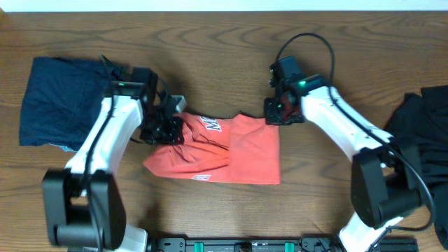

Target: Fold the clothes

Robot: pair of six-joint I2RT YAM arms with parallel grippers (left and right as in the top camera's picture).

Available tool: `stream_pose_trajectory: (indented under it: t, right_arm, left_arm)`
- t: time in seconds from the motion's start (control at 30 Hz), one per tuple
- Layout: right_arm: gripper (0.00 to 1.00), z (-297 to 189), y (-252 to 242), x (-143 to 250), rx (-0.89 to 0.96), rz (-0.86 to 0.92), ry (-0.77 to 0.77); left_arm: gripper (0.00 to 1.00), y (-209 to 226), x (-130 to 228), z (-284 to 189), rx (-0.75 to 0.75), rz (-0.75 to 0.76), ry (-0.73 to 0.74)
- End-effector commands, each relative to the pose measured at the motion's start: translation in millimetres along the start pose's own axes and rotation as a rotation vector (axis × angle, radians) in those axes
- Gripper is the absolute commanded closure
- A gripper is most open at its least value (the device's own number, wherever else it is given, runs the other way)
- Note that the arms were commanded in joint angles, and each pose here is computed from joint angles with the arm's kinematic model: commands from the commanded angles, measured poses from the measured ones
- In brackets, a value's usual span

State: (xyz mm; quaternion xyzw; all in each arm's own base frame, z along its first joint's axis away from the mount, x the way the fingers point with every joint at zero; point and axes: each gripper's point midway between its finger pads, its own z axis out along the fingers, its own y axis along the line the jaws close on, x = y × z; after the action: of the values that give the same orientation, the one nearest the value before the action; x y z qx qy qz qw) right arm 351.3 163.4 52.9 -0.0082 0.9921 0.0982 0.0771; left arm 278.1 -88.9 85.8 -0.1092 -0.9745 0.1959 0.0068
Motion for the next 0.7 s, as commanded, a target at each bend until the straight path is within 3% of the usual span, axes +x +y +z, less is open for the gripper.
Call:
stream_pose_trajectory:
  t: [0.0,0.2,0.67]
  right_arm:
    - [0.96,-6.7,2.1,8.6,-0.055,-0.055,0.035]
    - [0.95,4.7,26.5,36.2,-0.171,-0.188,0.108]
    - [0.93,45.2,14.2,75.2,-0.190,-0.192,0.145]
  left_arm:
    - [0.94,-2.6,-4.9,-22.7,-0.055,0.002,-0.054]
    - [0.94,-19.9,-4.3,-22.9,-0.052,0.012,-0.061]
    - [0.94,-86.0,-9.7,-4.7,-0.029,0.086,-0.064]
